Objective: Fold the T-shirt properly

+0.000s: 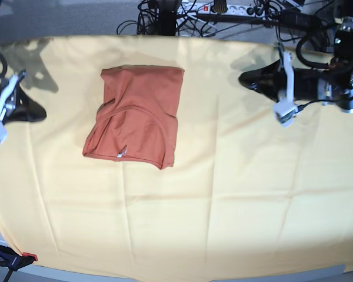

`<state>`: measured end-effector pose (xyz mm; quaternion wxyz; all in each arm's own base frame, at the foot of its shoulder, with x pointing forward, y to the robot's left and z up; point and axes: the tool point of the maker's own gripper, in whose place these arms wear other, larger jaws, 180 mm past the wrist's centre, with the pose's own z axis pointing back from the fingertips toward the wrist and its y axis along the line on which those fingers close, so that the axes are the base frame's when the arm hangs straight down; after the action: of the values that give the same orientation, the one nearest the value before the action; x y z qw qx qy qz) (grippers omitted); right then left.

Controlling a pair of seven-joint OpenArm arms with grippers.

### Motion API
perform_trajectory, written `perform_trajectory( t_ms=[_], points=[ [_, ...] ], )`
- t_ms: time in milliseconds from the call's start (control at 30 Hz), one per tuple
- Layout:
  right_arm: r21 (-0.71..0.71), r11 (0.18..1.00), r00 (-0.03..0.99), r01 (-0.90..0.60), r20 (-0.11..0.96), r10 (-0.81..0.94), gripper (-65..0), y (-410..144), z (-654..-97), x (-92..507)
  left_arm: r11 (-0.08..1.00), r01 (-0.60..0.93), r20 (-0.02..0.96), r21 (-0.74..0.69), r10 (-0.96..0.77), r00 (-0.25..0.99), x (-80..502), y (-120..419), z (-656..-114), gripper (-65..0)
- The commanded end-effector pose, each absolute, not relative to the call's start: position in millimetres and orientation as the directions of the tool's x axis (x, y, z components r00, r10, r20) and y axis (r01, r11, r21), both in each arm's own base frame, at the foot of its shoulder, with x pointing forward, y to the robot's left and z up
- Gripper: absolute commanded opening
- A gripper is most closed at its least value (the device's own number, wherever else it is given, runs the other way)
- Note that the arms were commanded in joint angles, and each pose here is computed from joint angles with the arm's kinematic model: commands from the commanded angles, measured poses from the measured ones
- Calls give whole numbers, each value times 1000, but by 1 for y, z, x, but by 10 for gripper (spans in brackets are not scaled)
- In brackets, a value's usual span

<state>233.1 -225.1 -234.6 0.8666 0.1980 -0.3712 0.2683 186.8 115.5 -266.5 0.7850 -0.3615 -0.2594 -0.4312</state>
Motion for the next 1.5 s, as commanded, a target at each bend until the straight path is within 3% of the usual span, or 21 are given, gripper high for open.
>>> perform_trajectory(
  t_ms=[0,200,500,733,867,933,1133,1467],
  points=[
    [112,776,556,-620,761,335,-650,-228,-224,230,351,878,748,-327,-472,467,183,115,-253,-650],
    [143,797,657,-586,660,365,-650,-235,-245,177,421,831,691,-363,-477,544,137,131,-258,-650],
    [375,811,852,-450,453,264,-650,-220,-296,83,457,659,450,-597,-489,747,32,135,-281,-650],
    [544,781,945,-307,273,181,-650,-194,-318,3,544,503,295,-671,-427,855,-28,126,-301,-650],
    [649,726,974,-226,178,144,-650,-171,-333,-25,576,417,270,-703,-327,906,-40,116,-303,-650],
    [633,748,980,-198,120,158,-650,-172,-352,-39,610,382,271,-694,-271,924,-38,116,-310,-650],
    [569,797,979,-201,80,189,-650,-169,-412,-53,705,269,250,-656,-132,959,-24,140,-356,-650],
    [564,801,971,-200,6,239,-650,-158,-501,-48,763,81,88,-642,-32,996,-28,155,-478,-650]
  ],
)
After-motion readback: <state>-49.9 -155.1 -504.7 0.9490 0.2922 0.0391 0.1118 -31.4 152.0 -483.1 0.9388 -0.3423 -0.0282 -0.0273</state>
